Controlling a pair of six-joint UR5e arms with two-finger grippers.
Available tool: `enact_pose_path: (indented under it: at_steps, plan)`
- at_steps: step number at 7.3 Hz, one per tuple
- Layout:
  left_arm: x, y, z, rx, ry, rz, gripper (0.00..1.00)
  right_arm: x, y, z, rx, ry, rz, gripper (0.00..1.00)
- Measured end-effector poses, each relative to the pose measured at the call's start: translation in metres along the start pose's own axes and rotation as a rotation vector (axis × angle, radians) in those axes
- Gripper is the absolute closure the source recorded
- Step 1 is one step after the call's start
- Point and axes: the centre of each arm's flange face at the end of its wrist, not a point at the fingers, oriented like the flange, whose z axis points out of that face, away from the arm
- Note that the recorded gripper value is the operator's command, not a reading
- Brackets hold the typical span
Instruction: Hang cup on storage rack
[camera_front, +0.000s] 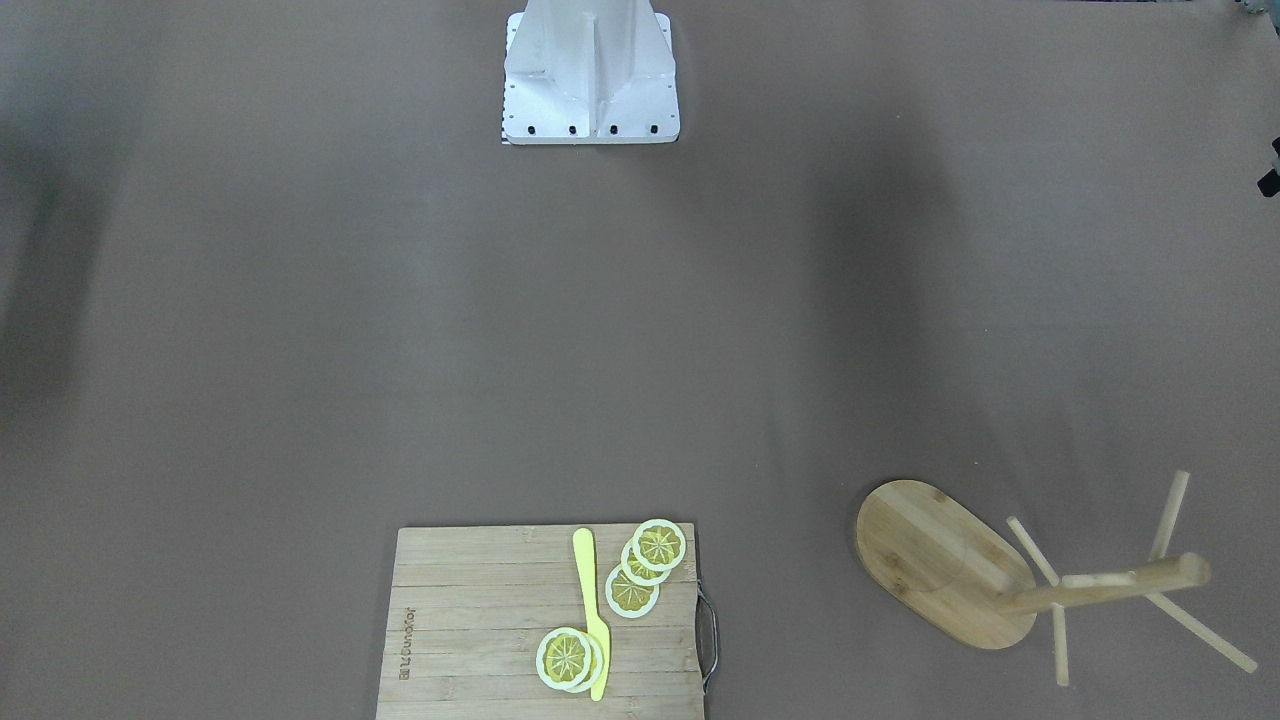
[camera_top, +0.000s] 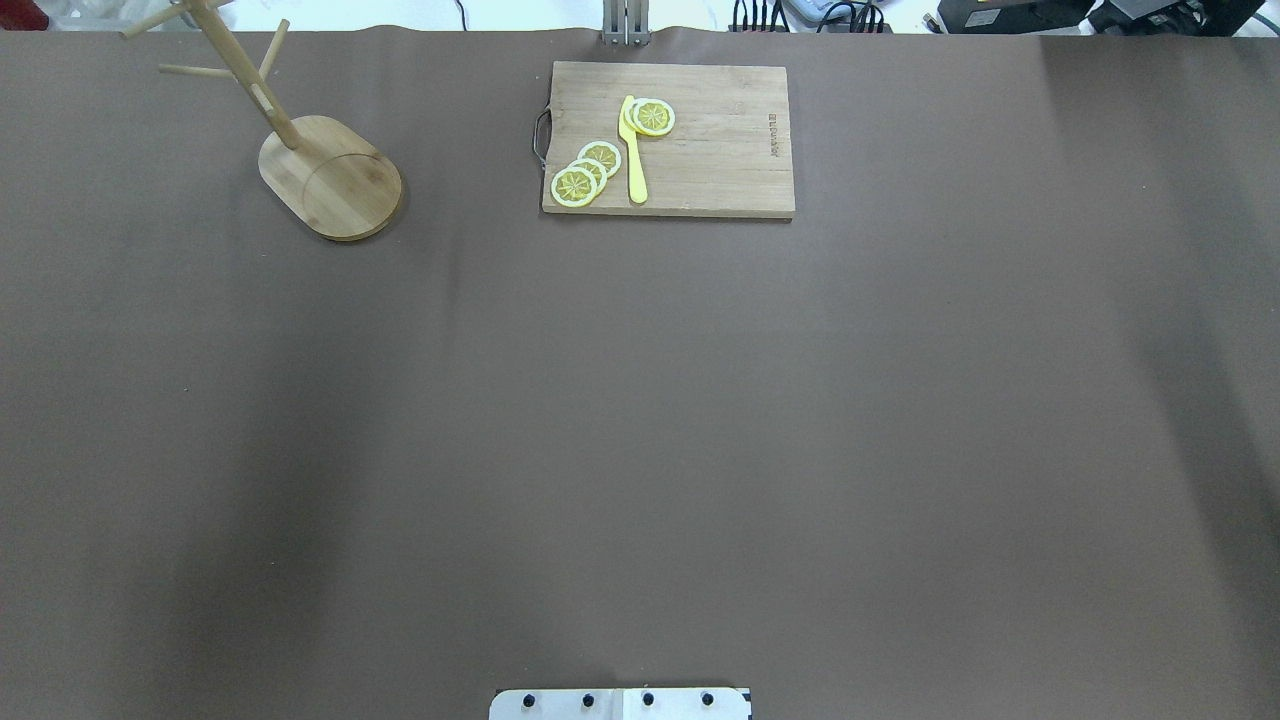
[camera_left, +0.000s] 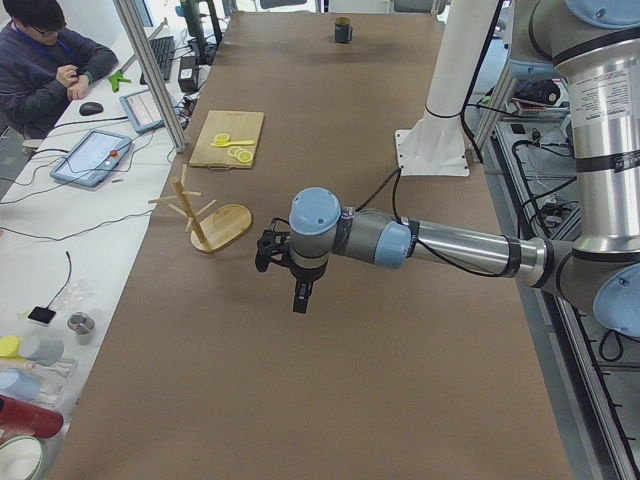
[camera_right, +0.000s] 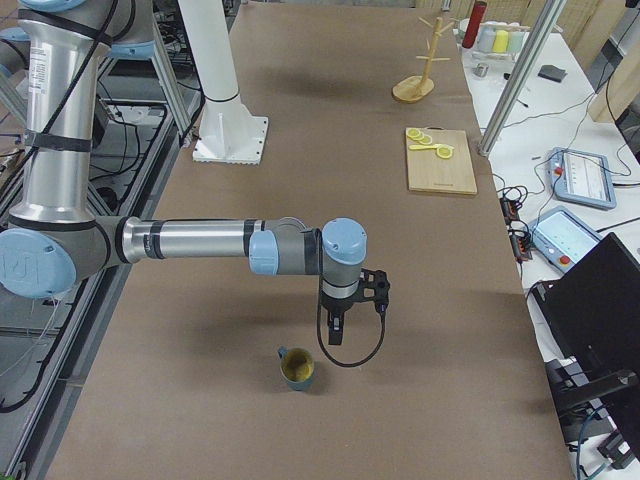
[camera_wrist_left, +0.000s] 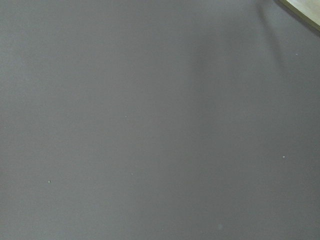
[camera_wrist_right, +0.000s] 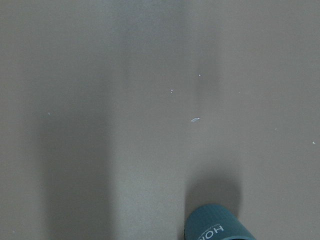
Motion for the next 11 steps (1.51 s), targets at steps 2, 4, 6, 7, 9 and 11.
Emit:
enact_pose_path:
  at_steps: [2, 4, 6, 7, 9, 11]
  plan:
    - [0.001, 0.000, -0.001, 0.002, 0.001, 0.002, 0.01, 0.000, 0.000, 0.000, 0.001, -0.001, -0.001, 0.00]
    - [0.001, 0.000, -0.001, 0.003, 0.002, 0.004, 0.01, -0.004, -0.001, -0.005, 0.010, -0.002, -0.009, 0.00]
    - [0.003, -0.001, -0.002, 0.011, 0.003, 0.014, 0.01, -0.014, -0.002, -0.017, 0.034, -0.002, -0.029, 0.00]
    - [0.005, -0.003, -0.004, 0.024, 0.004, 0.029, 0.01, -0.019, -0.004, -0.022, 0.045, -0.002, -0.036, 0.00]
    - [0.012, -0.009, -0.009, 0.081, 0.012, 0.090, 0.01, -0.034, -0.013, -0.041, 0.086, 0.002, -0.062, 0.00]
    - [0.010, -0.030, -0.005, 0.177, 0.020, 0.195, 0.01, -0.037, -0.014, -0.046, 0.096, 0.005, -0.068, 0.00]
